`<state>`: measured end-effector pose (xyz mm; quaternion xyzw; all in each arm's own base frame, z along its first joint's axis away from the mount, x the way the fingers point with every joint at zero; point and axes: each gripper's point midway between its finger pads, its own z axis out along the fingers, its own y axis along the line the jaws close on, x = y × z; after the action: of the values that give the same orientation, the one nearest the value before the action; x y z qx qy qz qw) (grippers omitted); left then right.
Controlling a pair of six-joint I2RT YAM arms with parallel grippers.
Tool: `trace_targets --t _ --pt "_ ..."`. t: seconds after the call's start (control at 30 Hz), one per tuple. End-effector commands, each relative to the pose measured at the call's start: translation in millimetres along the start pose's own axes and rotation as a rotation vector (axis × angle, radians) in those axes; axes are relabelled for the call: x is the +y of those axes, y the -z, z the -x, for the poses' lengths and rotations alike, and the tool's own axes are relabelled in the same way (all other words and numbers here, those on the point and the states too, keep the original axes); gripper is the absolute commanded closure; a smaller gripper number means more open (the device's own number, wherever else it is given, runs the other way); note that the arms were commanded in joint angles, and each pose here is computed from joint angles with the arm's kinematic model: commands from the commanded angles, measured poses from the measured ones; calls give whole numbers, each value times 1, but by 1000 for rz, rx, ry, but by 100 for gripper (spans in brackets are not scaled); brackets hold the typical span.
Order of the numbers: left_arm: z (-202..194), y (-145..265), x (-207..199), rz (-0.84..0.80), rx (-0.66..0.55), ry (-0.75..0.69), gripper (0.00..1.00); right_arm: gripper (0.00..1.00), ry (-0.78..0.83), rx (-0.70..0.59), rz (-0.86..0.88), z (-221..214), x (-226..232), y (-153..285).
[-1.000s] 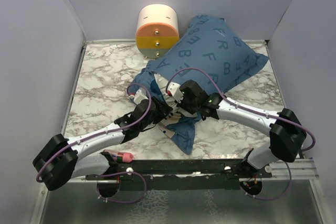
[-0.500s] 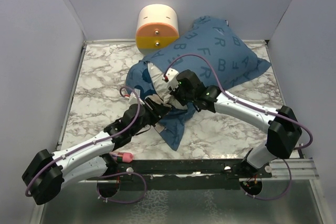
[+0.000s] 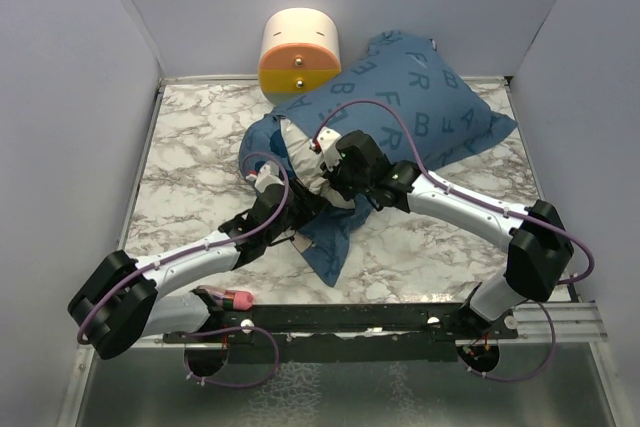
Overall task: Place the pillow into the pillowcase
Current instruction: Stuff the pillow into the pillowcase.
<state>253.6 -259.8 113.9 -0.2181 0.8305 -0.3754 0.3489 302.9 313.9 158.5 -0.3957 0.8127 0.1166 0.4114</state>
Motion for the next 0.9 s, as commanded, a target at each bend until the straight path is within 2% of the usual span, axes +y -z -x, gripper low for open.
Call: trace_targets --t 0.0,0.27,0.4,0.57,0.6,0.7,0.87 --pt "18 -2 -28 -75 -58 -24 51 99 -33 -114 4 35 -2 3" --pt "22 -6 -5 22 -77 12 52 99 -37 -116 18 36 0 1" --pt "28 -17 0 67 -78 14 58 99 -39 -107 21 33 1 0" --pt "23 -34 9 110 -15 -10 64 99 -43 -96 -2 29 -2 -1" --pt "21 -36 9 110 -9 -16 69 99 -44 -92 -6 28 -3 -2" --pt "19 -36 14 109 3 -43 100 99 -46 -68 -30 22 -6 -8" --pt "19 -15 6 86 42 -96 100 99 -69 18 -127 2 -25 -27"
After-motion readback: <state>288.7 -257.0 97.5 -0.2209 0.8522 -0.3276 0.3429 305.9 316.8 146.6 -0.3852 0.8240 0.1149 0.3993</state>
